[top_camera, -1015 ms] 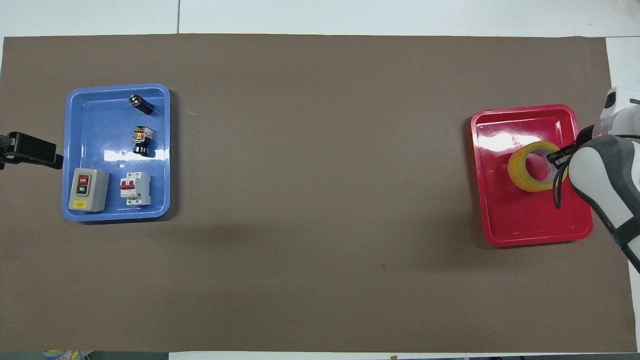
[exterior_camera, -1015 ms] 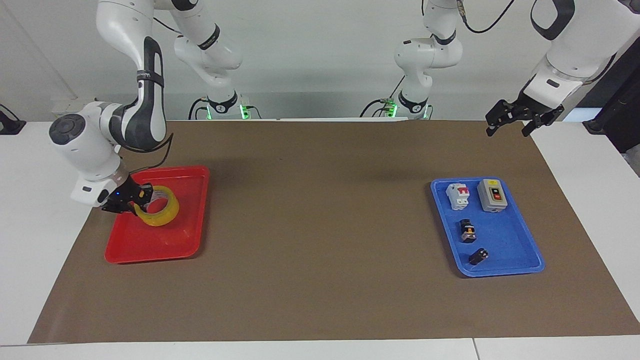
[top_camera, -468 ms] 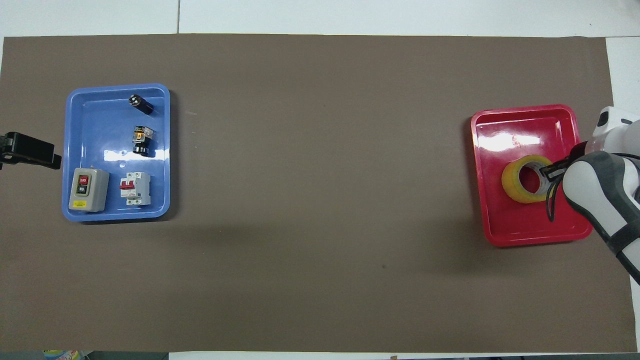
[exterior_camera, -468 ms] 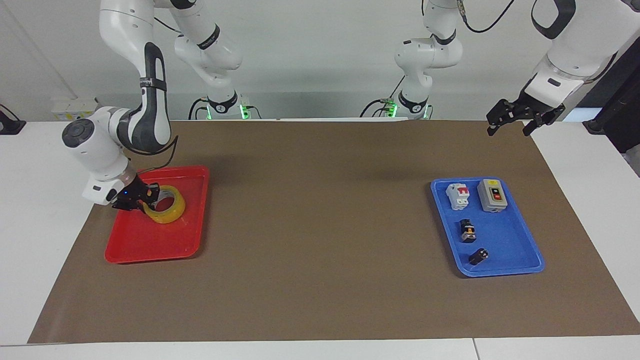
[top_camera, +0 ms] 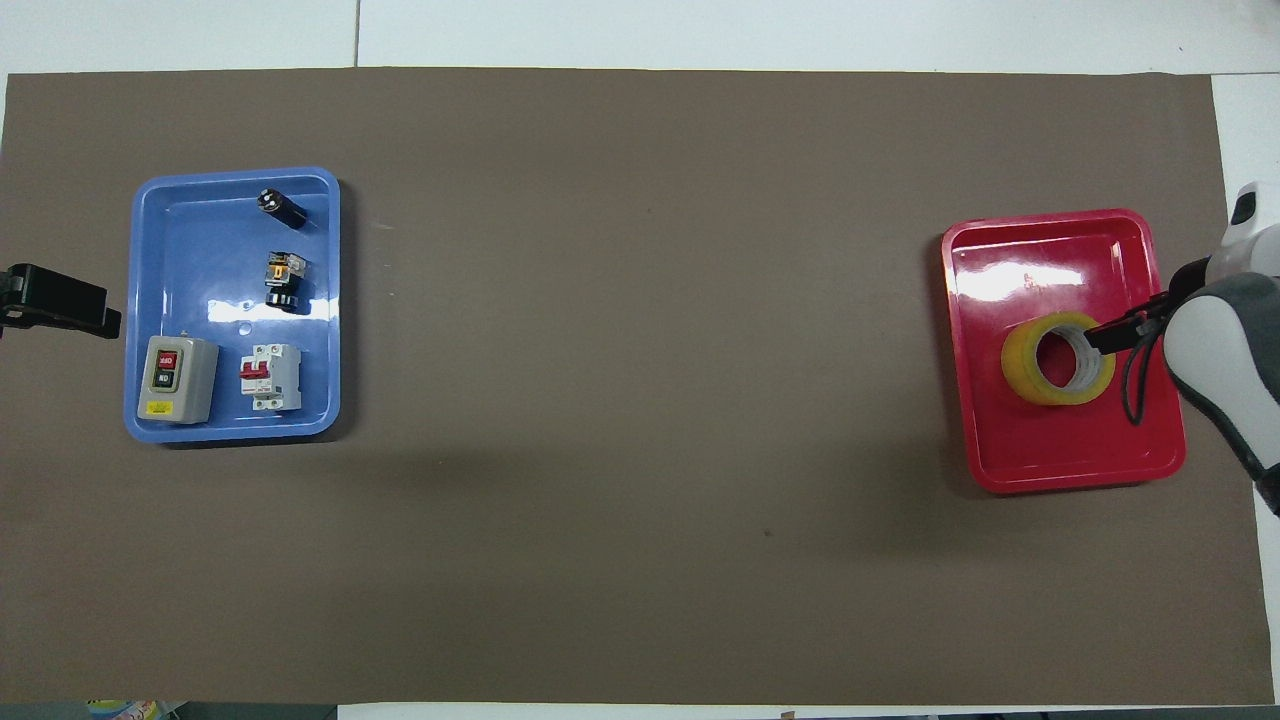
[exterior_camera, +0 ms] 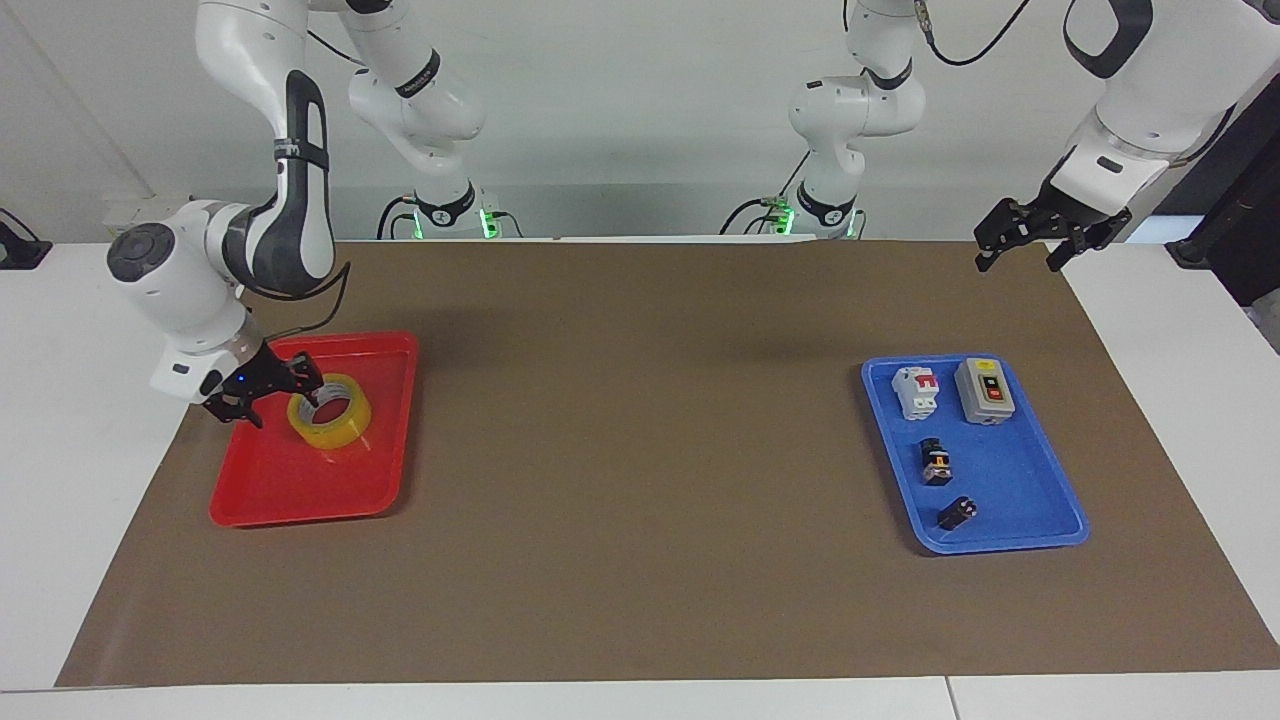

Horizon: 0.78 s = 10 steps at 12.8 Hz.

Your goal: Place and move tape with both arms

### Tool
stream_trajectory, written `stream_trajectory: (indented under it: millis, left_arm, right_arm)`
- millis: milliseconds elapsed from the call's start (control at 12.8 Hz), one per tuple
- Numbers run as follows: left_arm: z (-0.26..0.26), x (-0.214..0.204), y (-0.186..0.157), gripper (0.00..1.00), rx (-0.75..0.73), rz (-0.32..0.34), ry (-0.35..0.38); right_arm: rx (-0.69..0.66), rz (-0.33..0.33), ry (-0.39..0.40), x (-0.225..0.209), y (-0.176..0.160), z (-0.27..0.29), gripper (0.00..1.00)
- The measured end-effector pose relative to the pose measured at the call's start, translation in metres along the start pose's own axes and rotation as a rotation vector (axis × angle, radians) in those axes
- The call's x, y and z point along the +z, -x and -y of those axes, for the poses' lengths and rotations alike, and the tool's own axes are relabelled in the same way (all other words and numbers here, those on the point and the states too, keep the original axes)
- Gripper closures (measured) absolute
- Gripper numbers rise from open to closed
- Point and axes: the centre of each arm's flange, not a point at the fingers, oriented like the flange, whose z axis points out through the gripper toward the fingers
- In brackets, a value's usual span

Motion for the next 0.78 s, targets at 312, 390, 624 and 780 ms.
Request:
stream_trajectory:
  millis: [312, 390, 624, 780]
  left_arm:
    - [0.0, 0.0, 0.0, 0.0, 0.0, 0.0, 0.0]
    - [0.0, 0.0, 0.0, 0.0, 0.0, 0.0, 0.0]
    - [0.0, 0.0, 0.0, 0.0, 0.0, 0.0, 0.0]
    - [0.0, 0.0, 0.0, 0.0, 0.0, 0.0, -0.001]
  right_arm:
    - [0.093, 0.043, -0.027, -0.108, -0.022, 0.027, 0.0]
    - [0.128, 0.054, -0.03, -0.131, -0.027, 0.038, 0.0]
    - [0.22, 0.067, -0.029, -0.185, -0.029, 0.065, 0.0]
    - [0.286, 0.074, -0.024, -0.212, -0.022, 0.087, 0.0]
